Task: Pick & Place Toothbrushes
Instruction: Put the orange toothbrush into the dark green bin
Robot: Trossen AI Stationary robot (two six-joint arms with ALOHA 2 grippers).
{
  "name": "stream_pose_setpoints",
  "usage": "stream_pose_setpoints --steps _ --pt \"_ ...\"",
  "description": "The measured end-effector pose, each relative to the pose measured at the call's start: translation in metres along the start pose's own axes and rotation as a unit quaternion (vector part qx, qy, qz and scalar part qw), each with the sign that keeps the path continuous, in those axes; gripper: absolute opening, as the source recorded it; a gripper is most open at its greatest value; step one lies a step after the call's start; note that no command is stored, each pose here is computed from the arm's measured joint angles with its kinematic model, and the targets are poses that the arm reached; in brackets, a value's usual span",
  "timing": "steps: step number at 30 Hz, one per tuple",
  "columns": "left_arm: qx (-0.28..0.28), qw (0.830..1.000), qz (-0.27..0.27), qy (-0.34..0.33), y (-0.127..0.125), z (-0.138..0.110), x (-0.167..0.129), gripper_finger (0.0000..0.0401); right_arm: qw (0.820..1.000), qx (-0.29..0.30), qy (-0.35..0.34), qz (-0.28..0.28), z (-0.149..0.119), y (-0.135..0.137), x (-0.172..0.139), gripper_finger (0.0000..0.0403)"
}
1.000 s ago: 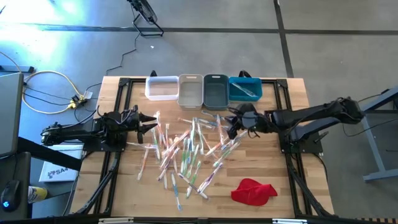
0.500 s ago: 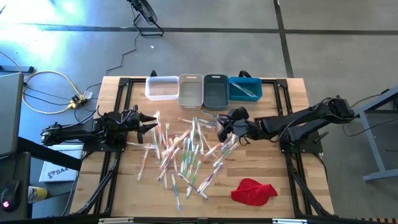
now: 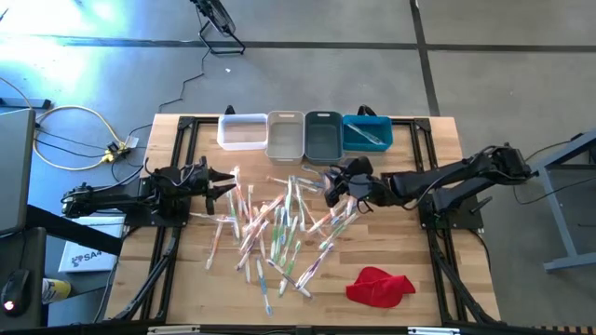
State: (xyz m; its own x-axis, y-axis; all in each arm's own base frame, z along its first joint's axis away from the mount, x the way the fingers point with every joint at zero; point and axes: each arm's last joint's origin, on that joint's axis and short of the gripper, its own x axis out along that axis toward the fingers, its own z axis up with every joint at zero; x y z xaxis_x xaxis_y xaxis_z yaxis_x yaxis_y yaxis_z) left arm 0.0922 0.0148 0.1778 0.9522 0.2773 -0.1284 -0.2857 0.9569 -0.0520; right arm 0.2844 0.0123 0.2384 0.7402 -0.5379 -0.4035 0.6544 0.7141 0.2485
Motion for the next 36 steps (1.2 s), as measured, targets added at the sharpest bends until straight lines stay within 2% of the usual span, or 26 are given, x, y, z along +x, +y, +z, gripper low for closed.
stream_pose_setpoints --steps 18,30,36 --pt "0.0 1.0 -0.001 -0.006 -0.0001 0.0016 -0.0001 0.0136 1.0 -0.014 -0.008 -0.021 0.0031 -0.0055 0.0039 0.0002" --pt "0.01 1.0 -0.001 -0.019 -0.0003 0.0042 -0.0003 0.0136 0.998 -0.054 -0.025 -0.008 0.0066 -0.0019 0.0033 0.0002" --pt "0.007 0.999 -0.003 -0.035 -0.0005 0.0075 -0.0005 0.0136 0.998 -0.053 -0.035 0.008 0.0075 0.0029 0.0008 0.0002"
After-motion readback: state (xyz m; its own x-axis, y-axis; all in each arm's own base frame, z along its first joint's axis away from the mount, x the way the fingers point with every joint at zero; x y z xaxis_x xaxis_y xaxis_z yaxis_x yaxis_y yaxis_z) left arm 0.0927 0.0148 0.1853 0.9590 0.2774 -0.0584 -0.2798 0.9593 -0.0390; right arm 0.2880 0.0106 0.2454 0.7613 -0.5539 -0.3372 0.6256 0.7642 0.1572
